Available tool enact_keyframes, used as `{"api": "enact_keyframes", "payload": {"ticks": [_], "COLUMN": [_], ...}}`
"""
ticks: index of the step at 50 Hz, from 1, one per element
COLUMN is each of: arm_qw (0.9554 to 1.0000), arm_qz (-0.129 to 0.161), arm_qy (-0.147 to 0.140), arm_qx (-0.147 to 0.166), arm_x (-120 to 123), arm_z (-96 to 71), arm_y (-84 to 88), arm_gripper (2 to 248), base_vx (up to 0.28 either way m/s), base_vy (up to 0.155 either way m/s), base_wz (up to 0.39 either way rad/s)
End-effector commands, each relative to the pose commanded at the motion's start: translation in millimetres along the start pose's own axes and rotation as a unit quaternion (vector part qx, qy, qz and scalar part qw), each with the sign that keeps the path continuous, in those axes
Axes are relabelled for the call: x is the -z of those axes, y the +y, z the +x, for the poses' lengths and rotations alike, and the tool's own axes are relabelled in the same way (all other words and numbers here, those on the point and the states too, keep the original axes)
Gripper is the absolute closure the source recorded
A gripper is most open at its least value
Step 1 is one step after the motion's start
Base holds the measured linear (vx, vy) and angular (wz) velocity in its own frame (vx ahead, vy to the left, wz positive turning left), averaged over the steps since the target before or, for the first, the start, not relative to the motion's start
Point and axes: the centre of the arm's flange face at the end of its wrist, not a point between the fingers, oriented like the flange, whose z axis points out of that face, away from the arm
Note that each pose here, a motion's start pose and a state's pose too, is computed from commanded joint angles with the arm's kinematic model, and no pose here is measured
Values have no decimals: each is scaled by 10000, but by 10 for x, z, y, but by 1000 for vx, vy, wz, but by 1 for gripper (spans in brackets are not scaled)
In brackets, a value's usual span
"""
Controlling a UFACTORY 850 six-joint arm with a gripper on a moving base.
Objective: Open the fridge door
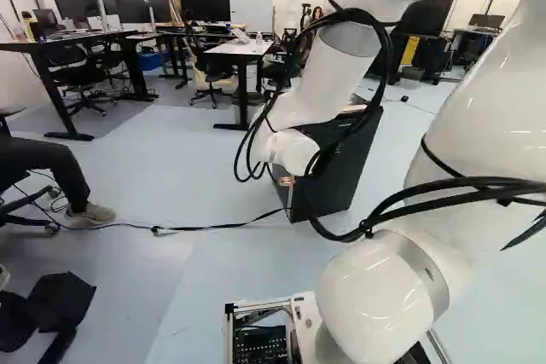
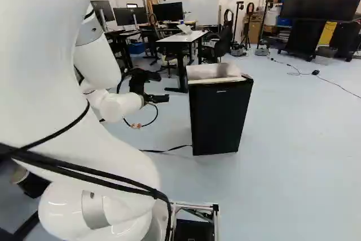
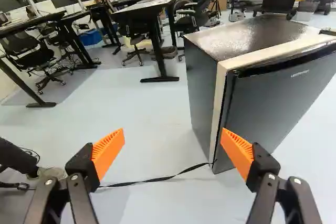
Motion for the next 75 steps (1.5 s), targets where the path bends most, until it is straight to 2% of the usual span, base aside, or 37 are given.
{"api": "enact_keyframes", "payload": {"ticks": [20, 34, 57, 75], "arm_qw": [9996, 9990, 9955, 9883], "arm_qz": [-125, -303, -782, -1332], "arm_qy": [60, 28, 19, 97], "arm_qx": [-236, -337, -526, -740], "arm_x": [20, -71, -457, -811], "arm_z": [-34, -132, -285, -388], "arm_y": [-186, -325, -571, -622], "arm_gripper": [3, 3, 3, 3], "base_vx": [0, 0, 0, 0], "base_vy": [0, 0, 0, 0], "base_wz": [0, 0, 0, 0]}}
